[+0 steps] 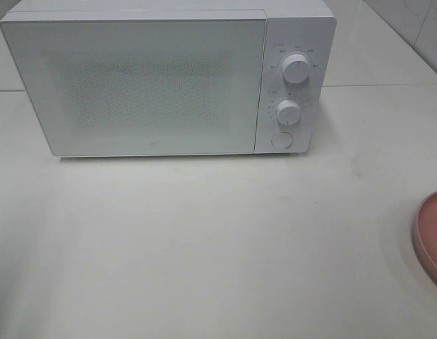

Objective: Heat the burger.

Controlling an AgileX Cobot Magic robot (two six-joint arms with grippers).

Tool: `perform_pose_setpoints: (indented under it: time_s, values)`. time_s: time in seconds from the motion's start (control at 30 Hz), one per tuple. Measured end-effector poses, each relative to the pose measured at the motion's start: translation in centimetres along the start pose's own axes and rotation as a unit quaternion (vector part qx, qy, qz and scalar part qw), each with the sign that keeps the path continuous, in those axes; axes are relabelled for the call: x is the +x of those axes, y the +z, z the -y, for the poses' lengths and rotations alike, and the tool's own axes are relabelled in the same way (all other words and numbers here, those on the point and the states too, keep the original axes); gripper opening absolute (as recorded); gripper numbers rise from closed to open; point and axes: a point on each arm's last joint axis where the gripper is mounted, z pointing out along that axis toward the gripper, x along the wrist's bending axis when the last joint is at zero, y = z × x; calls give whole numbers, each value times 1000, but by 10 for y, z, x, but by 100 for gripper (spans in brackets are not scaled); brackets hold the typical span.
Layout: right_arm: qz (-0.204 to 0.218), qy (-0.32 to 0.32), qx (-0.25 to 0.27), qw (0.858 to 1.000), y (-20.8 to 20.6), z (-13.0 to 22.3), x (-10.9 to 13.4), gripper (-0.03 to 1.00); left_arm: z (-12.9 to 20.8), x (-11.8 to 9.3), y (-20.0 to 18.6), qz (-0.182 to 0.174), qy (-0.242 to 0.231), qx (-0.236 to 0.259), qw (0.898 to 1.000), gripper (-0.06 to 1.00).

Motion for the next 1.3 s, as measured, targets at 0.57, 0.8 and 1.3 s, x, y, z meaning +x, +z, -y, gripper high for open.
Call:
perform_pose_setpoints:
  time_s: [0.57,0.8,1.3]
  values:
    - [0,0,0,1000,0,0,0,75,49,-10,-47,-22,29,-173,984,99]
    - [0,0,0,1000,0,0,0,75,72,-14,-65,-31,41,-259,964,99]
    - [0,0,0,1000,0,0,0,75,82,-18,-70,-22,42,-295,954,99]
